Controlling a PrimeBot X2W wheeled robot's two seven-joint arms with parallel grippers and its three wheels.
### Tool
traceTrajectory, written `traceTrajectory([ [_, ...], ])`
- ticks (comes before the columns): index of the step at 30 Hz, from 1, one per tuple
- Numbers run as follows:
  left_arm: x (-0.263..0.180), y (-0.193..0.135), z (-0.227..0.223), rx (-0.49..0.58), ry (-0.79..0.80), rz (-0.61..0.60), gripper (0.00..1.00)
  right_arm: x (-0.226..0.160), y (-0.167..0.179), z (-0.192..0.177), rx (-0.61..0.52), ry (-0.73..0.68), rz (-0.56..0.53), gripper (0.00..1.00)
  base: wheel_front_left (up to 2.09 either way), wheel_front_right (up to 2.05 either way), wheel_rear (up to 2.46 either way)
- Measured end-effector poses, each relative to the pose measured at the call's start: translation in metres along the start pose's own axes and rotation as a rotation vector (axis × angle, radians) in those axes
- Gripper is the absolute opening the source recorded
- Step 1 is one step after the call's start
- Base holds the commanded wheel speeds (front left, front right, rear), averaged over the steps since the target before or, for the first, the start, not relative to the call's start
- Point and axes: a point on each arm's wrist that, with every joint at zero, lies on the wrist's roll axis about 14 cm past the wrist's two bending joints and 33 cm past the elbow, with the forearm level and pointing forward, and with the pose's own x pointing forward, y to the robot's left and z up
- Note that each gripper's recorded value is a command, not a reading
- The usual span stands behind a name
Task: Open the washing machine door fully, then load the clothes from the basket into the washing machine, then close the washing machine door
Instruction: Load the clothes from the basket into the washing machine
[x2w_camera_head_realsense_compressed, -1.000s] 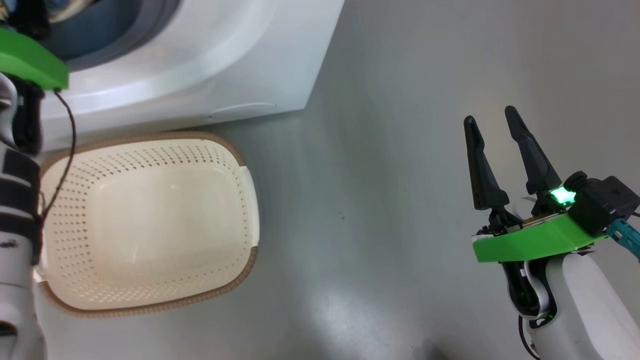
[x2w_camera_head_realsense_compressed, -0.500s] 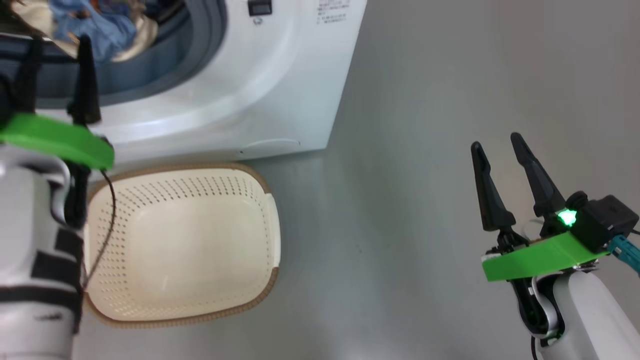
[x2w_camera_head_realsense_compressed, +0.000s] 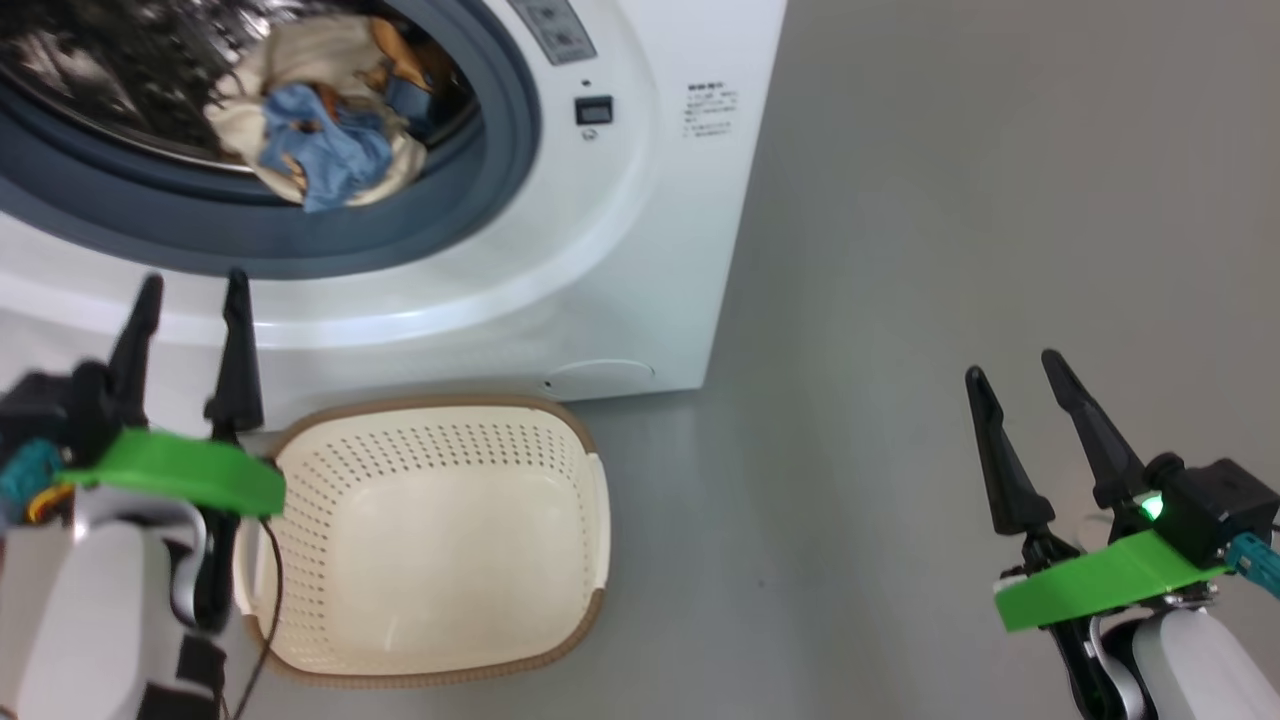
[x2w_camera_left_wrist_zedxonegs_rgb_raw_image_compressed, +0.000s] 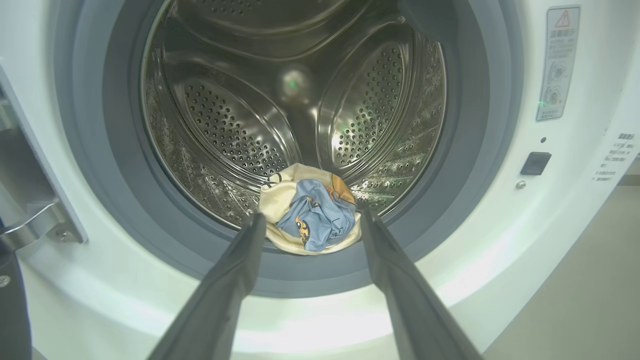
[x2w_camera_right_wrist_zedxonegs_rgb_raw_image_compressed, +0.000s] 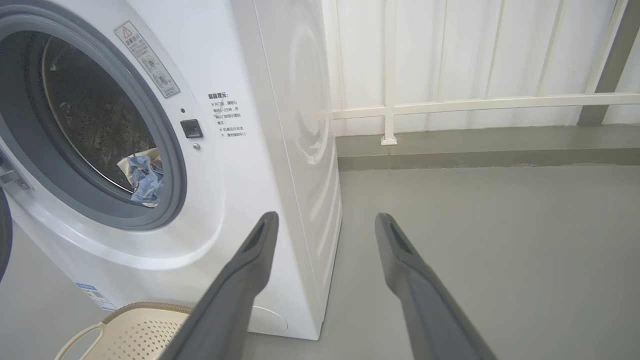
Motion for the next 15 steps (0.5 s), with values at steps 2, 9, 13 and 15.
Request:
traceTrajectory([
  [2,-0.013,0.004,0.002,0.0,-0.005,0.014,1.0,-0.003,0.003,0.001,0.0,-0.001,0.008,1.0,0.0,0.0,0.0],
  [9,-0.055,0.012,0.01,0.024,-0.029,0.041,1.0,-0.015,0.013,0.005,-0.002,-0.004,0.035,1.0,0.0,0.0,0.0],
  [13,-0.078,0.02,0.014,0.025,-0.042,0.071,1.0,-0.021,0.018,0.008,-0.002,-0.011,0.046,1.0,0.0,0.0,0.0],
  [15,-0.09,0.025,0.015,0.025,-0.046,0.089,1.0,-0.024,0.019,0.009,-0.002,-0.014,0.049,1.0,0.0,0.0,0.0],
])
